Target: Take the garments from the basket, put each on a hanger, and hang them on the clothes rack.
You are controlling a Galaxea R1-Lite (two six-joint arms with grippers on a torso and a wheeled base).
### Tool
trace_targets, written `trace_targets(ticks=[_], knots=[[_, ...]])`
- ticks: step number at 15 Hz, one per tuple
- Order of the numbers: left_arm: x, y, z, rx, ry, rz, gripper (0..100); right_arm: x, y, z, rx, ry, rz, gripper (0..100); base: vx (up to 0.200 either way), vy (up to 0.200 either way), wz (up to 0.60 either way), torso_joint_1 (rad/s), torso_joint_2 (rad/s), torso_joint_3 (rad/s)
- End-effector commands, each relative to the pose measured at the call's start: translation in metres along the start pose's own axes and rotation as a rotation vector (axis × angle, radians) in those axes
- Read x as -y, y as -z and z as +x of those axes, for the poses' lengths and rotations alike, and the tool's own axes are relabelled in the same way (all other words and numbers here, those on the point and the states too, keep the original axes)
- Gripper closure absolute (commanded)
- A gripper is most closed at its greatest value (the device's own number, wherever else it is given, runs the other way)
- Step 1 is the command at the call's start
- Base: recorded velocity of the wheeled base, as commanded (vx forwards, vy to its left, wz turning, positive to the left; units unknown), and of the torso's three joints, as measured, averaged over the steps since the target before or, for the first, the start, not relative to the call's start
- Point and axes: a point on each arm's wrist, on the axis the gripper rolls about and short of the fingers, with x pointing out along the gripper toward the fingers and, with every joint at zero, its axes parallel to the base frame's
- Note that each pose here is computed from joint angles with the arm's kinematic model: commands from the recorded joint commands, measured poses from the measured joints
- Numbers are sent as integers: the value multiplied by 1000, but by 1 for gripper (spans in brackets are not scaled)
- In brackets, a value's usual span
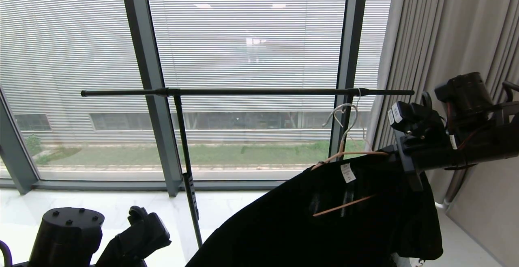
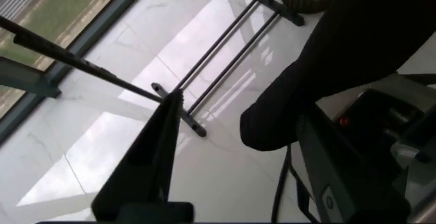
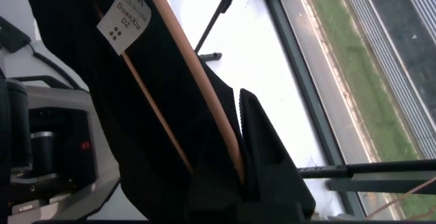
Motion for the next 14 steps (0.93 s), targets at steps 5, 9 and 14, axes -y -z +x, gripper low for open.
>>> trace_targets(ticks=[5, 9, 14], knots=[[-40, -13, -19, 36, -415, -316, 0, -1, 8, -2, -183, 228, 265, 100, 0, 0, 0, 0, 0, 0], [-44, -18, -24, 26, -574, -359, 0, -5, 3, 13, -244, 424, 496, 100, 0, 0, 0, 0, 0, 0], [-47, -26, -28, 42, -646, -356, 0, -2, -11, 61, -181, 664, 689, 100, 0, 0, 0, 0, 0, 0]])
